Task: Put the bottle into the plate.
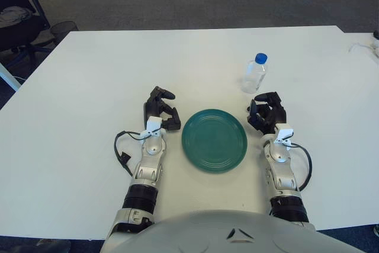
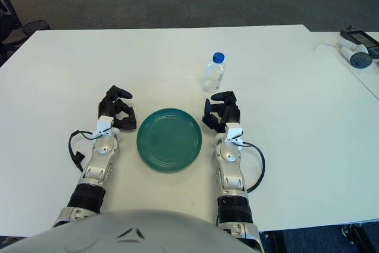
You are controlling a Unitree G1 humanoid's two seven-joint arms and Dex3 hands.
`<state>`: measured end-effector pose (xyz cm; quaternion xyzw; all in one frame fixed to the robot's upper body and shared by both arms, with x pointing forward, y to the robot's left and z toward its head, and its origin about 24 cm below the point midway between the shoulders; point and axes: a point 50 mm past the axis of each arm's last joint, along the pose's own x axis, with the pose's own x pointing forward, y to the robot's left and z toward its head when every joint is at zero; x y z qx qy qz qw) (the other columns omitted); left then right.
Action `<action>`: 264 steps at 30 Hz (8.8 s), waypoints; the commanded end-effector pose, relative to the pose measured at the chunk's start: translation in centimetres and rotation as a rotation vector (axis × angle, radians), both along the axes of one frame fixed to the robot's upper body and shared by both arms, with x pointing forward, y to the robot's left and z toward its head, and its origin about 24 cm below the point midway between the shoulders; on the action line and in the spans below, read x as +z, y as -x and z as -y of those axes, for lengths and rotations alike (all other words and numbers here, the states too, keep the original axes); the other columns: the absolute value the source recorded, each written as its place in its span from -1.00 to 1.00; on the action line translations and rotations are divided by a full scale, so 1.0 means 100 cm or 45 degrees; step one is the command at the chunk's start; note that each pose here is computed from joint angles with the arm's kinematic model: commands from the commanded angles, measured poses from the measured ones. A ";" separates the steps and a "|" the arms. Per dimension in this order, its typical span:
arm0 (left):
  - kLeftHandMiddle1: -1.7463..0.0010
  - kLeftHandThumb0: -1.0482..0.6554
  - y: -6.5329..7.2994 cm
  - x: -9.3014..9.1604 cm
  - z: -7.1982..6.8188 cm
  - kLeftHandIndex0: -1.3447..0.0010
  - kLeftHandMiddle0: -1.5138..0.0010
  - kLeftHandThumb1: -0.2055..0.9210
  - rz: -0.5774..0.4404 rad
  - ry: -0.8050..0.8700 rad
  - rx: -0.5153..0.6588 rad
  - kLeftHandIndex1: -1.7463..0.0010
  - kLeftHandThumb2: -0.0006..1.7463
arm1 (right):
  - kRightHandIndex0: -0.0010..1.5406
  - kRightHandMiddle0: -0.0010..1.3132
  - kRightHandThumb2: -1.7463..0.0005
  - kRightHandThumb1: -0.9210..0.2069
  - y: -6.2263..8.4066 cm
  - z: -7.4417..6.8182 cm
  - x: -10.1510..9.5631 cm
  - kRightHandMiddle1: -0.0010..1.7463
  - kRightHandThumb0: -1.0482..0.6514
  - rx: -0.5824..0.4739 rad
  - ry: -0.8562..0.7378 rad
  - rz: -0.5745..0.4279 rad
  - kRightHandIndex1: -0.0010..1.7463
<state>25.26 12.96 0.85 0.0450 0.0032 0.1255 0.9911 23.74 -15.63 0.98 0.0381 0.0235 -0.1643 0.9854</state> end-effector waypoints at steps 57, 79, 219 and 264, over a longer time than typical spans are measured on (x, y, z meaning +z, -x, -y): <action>-1.00 0.23 0.007 -0.015 -0.009 0.00 -0.16 -0.73 -0.174 -0.033 0.047 -1.00 0.99 | -0.88 -1.00 0.70 -0.91 -0.015 -0.012 -0.005 -0.74 -0.65 -0.025 0.235 0.061 -0.98; -0.98 0.23 0.007 -0.013 -0.012 -0.02 -0.17 -0.75 -0.181 -0.020 0.009 -1.00 1.00 | -1.00 -1.00 0.83 -1.00 -0.018 -0.015 0.011 -1.00 -0.78 -0.132 0.261 0.074 -1.00; -1.00 0.23 0.014 -0.011 -0.010 -0.01 -0.16 -0.74 -0.209 -0.040 0.049 -1.00 1.00 | -0.92 -1.00 0.59 -1.00 -0.081 0.004 0.017 -0.83 -1.00 -0.183 0.389 0.003 -0.99; -1.00 0.23 0.016 -0.012 -0.010 -0.01 -0.16 -0.74 -0.191 -0.020 0.026 -1.00 1.00 | -0.93 -1.00 0.59 -1.00 -0.111 -0.032 0.034 -0.84 -0.99 0.072 0.571 -0.151 -0.98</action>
